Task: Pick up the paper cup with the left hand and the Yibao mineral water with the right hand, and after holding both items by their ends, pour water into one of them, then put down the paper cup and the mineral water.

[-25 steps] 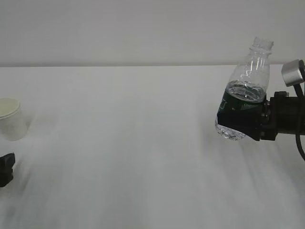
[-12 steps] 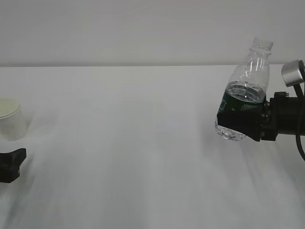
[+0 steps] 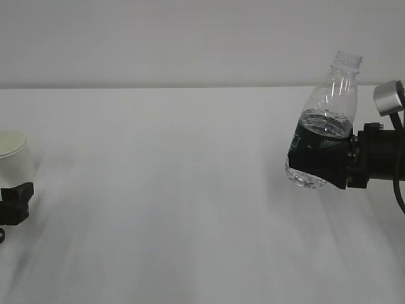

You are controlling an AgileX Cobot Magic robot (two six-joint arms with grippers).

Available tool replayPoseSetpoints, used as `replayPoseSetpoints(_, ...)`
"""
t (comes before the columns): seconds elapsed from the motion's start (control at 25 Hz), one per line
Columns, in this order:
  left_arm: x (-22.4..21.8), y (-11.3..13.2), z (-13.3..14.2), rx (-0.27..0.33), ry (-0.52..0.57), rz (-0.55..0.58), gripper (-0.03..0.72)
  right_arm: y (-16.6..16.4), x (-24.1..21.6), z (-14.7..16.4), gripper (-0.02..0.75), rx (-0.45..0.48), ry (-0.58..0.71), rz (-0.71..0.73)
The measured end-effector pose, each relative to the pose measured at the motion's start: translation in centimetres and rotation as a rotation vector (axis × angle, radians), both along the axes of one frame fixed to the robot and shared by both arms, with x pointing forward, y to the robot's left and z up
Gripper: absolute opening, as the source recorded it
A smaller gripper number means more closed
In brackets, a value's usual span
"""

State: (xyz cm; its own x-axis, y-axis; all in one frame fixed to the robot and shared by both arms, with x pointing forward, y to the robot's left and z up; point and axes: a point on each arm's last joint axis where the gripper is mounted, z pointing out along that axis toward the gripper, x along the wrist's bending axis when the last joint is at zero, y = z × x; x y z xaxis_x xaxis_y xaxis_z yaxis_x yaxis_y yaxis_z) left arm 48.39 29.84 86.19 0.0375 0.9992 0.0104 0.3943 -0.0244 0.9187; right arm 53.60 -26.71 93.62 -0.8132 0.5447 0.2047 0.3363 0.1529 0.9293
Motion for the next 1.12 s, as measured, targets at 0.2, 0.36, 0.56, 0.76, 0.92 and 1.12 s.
replayPoseSetpoints(0.2, 1.0, 0.3, -0.6, 0.000, 0.001, 0.032, 0.583, 0.0, -0.1, 0.0, 0.489, -0.005, 0.001, 0.008)
replayPoseSetpoints(0.36, 1.2, 0.3, -1.2, 0.001, 0.018, 0.031, 0.583, 0.0, 0.0, -0.1, 0.489, -0.017, 0.004, 0.004)
replayPoseSetpoints(0.56, 1.9, 0.4, -1.2, 0.001, 0.003, 0.044, 0.583, -0.2, 0.0, -0.4, 0.489, -0.057, 0.014, 0.000)
replayPoseSetpoints(0.76, 2.6, 0.7, -1.0, 0.000, -0.021, 0.079, 0.583, -0.3, 0.5, 0.0, 0.489, -0.063, 0.014, 0.013)
replayPoseSetpoints(0.92, 2.7, 0.8, -1.3, 0.006, -0.012, 0.088, 0.583, -0.3, 0.8, 0.3, 0.489, -0.065, 0.014, 0.018)
replayPoseSetpoints(1.12, 3.1, 0.8, -1.9, 0.008, -0.004, 0.091, 0.583, -0.3, 0.8, 0.2, 0.489, -0.068, 0.020, 0.020)
